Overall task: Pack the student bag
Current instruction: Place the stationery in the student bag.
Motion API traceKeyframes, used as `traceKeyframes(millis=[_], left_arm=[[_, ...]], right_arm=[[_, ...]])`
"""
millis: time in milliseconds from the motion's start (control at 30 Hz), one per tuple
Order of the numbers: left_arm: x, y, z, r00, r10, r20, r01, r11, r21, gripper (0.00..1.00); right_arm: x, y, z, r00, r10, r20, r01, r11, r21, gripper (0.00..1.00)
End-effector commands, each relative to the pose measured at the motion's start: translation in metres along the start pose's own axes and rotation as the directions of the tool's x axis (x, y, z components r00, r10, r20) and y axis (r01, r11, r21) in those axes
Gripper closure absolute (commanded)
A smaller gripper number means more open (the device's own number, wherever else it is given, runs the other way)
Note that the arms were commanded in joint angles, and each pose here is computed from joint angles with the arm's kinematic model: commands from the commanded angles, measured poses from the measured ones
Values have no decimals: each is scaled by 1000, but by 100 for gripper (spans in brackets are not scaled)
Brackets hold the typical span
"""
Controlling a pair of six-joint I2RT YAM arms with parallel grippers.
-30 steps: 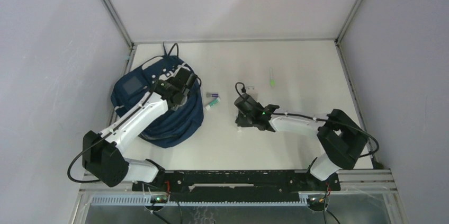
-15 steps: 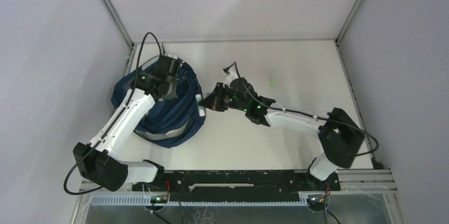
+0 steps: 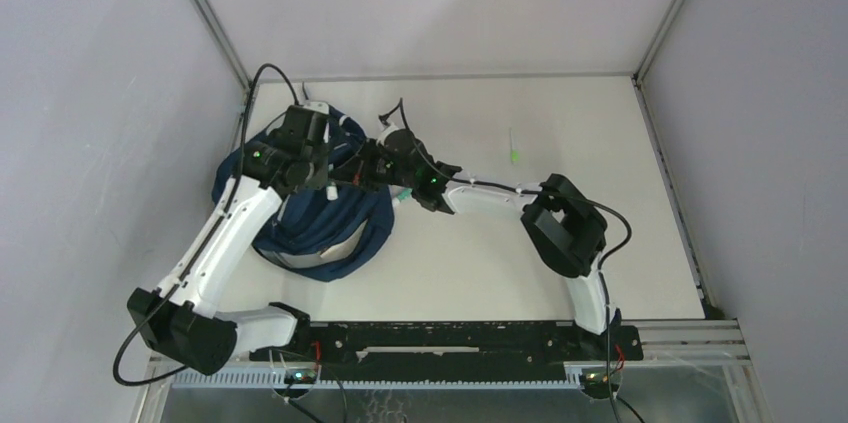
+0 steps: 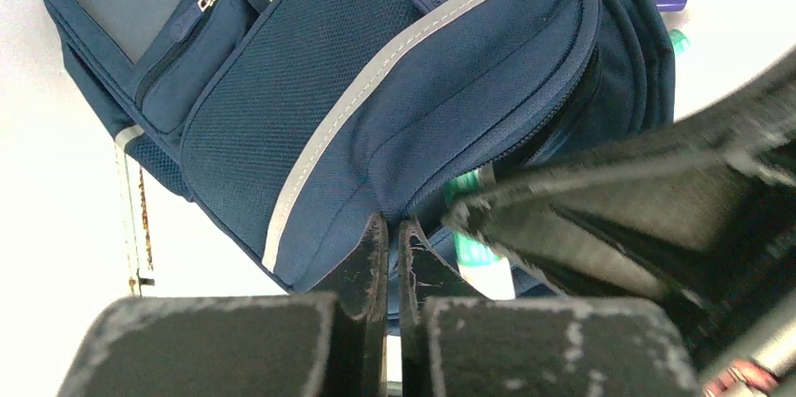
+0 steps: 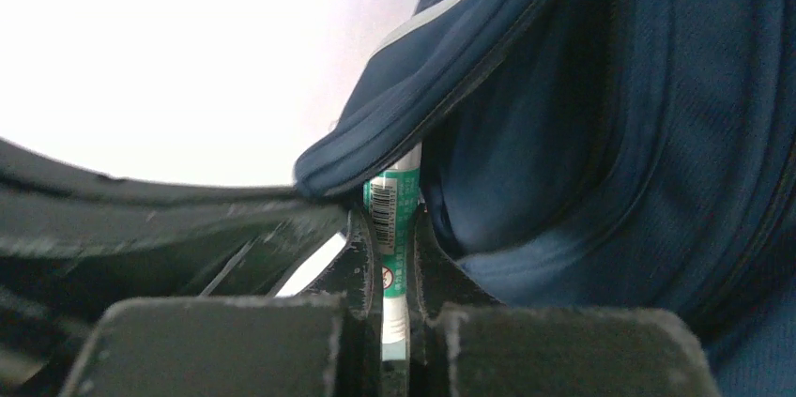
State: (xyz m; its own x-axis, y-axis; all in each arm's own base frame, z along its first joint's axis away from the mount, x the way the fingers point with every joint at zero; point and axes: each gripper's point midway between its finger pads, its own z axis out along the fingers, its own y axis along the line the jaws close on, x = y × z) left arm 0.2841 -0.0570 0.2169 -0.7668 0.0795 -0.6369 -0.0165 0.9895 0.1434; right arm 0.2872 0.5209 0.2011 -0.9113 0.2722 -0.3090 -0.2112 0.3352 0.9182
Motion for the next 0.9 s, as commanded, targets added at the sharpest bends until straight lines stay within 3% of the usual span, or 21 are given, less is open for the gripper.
traceKeyframes(millis=[0, 233, 267, 367, 433, 500, 733, 867], left_arm=[[-38, 0, -38, 985, -68, 157, 56, 995, 80, 100], [-38, -4, -40, 982, -86, 167, 67, 991, 113, 100], [-38, -4, -40, 982, -86, 166, 67, 991, 113, 100], [-38, -3, -39, 982, -86, 166, 68, 992, 109, 100], [-39, -1, -40, 982, -88, 169, 71, 992, 102, 100], [-39, 1, -39, 982, -90, 168, 75, 993, 95, 100], [-41, -1, -32, 984, -89, 151, 75, 992, 98, 100], [-38, 1, -26, 987, -88, 137, 78, 994, 76, 100]], right_arm=[[-16, 15, 18, 997, 44, 62, -43, 999, -25, 100], [-31, -2, 42, 993, 61, 106, -63, 998, 16, 100], [-32, -1, 46, 994, 50, 101, -50, 999, 4, 94], [-30, 3, 50, 999, 22, 49, -20, 999, -34, 47], [-31, 3, 42, 998, 5, 65, -3, 1000, -30, 31], [-30, 4, 30, 996, -24, 81, 26, 999, -27, 24], [-19, 7, -14, 987, -147, 59, 147, 989, 8, 26], [-24, -30, -56, 969, -209, 131, 187, 968, 167, 30]])
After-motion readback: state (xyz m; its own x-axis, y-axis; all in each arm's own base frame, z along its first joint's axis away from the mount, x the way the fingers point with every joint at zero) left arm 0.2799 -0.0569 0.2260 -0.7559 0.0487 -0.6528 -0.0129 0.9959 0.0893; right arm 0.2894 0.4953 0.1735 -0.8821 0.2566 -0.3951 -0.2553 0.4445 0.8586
